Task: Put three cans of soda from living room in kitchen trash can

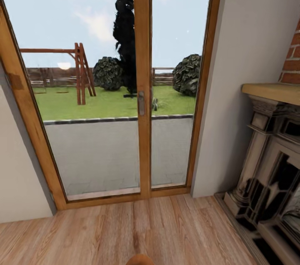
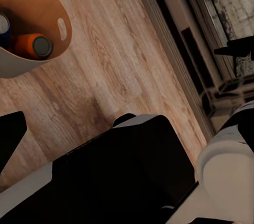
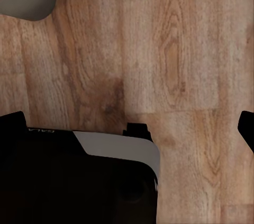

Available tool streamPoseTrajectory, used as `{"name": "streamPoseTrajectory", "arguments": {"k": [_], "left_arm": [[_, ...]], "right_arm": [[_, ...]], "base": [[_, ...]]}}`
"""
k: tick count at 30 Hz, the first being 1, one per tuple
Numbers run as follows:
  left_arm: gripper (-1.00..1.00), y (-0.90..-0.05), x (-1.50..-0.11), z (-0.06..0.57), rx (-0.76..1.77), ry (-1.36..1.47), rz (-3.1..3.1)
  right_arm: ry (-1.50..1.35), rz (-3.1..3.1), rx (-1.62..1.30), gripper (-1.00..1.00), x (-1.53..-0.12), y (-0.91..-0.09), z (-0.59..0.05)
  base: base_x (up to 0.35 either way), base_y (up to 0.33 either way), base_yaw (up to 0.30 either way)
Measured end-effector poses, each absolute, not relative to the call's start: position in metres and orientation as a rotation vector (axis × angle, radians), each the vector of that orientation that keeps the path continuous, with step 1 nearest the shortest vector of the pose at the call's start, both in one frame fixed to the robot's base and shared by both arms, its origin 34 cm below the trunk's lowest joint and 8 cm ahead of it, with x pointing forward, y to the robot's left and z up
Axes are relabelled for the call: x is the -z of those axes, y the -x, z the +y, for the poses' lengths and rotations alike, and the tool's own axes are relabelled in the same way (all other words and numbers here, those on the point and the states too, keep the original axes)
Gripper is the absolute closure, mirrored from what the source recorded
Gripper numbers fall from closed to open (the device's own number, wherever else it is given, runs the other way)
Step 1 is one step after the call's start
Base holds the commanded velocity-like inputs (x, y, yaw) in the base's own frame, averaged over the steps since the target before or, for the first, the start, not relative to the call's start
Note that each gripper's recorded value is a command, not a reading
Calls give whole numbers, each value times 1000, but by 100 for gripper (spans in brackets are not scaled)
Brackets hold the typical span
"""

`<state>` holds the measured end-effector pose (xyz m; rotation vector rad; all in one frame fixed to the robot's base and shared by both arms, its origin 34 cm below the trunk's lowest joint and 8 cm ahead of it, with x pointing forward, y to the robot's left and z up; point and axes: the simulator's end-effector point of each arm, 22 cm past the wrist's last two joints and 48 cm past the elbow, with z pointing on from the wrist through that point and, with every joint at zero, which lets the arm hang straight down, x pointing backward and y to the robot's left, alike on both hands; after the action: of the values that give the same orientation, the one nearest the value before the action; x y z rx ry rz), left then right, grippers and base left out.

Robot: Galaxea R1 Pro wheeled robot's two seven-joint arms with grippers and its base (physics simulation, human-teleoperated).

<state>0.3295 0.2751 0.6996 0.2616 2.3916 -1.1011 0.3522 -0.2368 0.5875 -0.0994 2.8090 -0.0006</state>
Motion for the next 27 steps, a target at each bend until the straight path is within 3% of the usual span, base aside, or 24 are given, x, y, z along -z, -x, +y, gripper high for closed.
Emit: {"name": "streamPoseTrajectory", "arguments": {"k": [6, 17, 27], "left_arm": [[-100, -337, -688, 287, 999, -232, 2430], [-100, -362, -638, 372, 384, -33, 2585], [-100, -355, -627, 384, 285, 14, 2642]], "right_arm": [[94, 2804, 34, -100, -588, -354, -241], [68, 2872, 228, -100, -584, -333, -276], [60, 2882, 283, -100, -581, -314, -295]], "base": [[0, 0, 0], [0, 0, 0], [0, 0, 0]]}}
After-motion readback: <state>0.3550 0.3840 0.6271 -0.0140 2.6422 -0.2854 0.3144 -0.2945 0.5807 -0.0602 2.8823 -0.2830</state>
